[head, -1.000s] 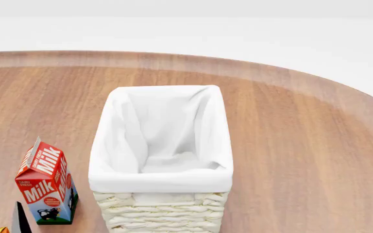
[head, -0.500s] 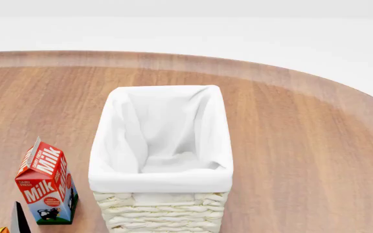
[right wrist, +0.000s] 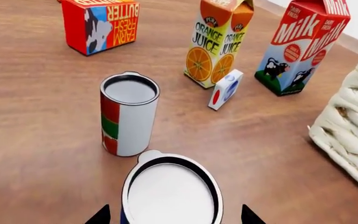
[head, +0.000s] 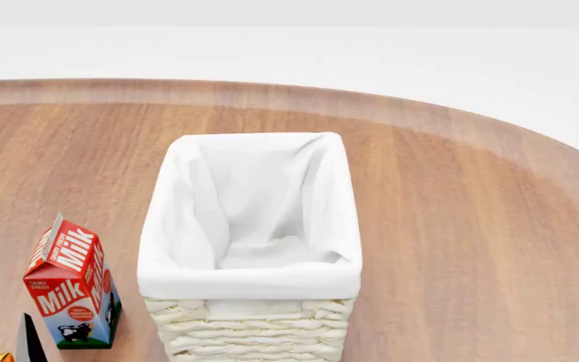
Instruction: Pick up the alphabet soup, and put it in the basket.
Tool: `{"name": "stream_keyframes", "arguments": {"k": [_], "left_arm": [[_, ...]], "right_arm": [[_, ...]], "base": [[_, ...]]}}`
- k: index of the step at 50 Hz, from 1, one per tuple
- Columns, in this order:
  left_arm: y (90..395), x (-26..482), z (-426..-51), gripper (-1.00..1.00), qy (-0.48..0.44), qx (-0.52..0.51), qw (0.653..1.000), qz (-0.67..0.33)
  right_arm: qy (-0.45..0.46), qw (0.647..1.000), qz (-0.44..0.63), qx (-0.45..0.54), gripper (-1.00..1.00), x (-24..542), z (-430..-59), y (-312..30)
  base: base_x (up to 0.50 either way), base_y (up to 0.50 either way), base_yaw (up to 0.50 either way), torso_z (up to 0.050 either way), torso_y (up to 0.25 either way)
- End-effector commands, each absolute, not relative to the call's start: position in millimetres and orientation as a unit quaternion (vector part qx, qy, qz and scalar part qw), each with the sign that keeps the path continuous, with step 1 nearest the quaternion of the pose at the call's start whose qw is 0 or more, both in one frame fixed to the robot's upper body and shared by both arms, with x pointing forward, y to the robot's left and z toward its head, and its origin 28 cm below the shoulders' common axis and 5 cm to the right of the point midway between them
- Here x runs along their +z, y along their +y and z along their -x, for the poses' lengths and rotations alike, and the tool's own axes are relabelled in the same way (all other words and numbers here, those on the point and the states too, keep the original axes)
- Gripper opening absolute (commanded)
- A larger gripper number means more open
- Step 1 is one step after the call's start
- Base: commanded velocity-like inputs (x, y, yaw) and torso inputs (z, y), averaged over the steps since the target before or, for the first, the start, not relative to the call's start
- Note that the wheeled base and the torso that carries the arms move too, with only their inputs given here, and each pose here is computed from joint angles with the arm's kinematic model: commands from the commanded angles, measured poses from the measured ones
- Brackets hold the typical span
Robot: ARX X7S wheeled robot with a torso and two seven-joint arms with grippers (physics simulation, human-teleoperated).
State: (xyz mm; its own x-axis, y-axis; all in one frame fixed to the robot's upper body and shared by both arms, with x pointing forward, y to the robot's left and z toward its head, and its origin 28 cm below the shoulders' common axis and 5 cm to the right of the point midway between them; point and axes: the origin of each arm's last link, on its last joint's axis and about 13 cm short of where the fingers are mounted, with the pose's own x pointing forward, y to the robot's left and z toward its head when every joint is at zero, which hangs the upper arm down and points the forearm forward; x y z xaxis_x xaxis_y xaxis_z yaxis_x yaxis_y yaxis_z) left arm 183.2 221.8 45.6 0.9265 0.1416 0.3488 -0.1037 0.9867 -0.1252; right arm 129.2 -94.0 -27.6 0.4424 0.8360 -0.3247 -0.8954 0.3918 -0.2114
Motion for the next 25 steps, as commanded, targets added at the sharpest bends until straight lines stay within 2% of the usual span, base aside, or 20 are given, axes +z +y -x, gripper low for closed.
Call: {"name": "stream_keyframes", "arguments": {"k": [1, 25], "left_arm": [[221.8, 45.9, -182.9, 1.0, -0.182, 0.063, 0.98, 0.053], [221.5, 44.6, -183.8, 1.0, -0.18, 0.061, 0.98, 0.052]], "right_arm": [[0.09, 0.828, 0.185, 0.522, 1.0, -31.2, -131.8, -91.3], [0.091, 0.826, 0.176, 0.527, 1.0, -38.7, -140.8, -81.7]], "base": [[0.0, 0.0, 0.0, 0.0, 0.0], [0.0, 0.0, 0.0, 0.0, 0.0]]}}
